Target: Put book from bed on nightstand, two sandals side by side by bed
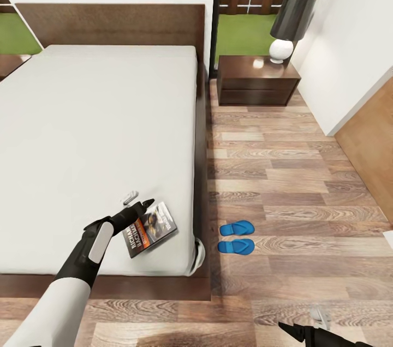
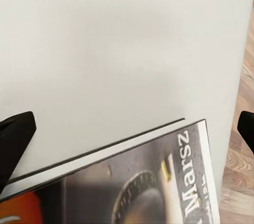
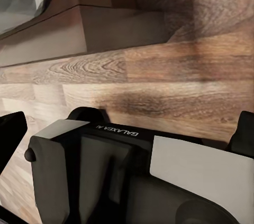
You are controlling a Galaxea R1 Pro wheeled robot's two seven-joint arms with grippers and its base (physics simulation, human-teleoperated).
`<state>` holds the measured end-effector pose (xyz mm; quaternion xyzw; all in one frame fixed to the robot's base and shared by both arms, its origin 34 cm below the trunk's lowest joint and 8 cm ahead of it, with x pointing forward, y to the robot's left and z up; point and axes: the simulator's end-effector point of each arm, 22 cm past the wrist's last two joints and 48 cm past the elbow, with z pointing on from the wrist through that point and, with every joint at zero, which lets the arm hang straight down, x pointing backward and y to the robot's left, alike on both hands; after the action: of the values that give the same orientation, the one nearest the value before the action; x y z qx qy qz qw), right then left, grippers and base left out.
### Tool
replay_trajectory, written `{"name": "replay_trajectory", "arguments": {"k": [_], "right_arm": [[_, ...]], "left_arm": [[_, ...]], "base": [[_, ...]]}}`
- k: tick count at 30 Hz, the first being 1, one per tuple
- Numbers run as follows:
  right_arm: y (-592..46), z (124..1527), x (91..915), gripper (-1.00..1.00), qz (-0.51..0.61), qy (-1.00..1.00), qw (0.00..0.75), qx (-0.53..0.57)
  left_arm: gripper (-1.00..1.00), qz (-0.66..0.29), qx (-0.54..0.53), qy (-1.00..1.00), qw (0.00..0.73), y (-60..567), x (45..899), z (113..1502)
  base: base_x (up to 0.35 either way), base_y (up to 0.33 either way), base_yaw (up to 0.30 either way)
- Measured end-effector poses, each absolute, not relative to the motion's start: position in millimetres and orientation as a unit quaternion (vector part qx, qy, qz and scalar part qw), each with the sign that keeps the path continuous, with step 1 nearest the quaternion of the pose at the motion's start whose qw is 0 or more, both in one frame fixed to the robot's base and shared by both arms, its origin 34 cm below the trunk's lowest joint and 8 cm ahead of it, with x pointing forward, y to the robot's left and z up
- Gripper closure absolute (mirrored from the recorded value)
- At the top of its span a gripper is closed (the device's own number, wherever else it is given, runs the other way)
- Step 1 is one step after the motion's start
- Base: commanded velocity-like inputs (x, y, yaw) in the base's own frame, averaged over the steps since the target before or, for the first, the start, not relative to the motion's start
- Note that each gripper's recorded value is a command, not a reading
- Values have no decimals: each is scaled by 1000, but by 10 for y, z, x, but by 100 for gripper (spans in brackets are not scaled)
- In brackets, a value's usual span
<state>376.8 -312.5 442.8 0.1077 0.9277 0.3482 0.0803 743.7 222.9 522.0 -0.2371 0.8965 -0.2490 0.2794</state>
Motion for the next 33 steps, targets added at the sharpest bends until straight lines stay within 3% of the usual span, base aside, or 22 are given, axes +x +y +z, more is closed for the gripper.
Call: {"name": "replay_trajectory", "arguments": {"k": [33], "right_arm": [[-3124, 4429, 3768, -100, 348, 928, 80, 108]], "left_arm": [[-100, -249, -237, 897, 280, 2225, 7436, 5220]], "base": [[-19, 0, 0]]}}
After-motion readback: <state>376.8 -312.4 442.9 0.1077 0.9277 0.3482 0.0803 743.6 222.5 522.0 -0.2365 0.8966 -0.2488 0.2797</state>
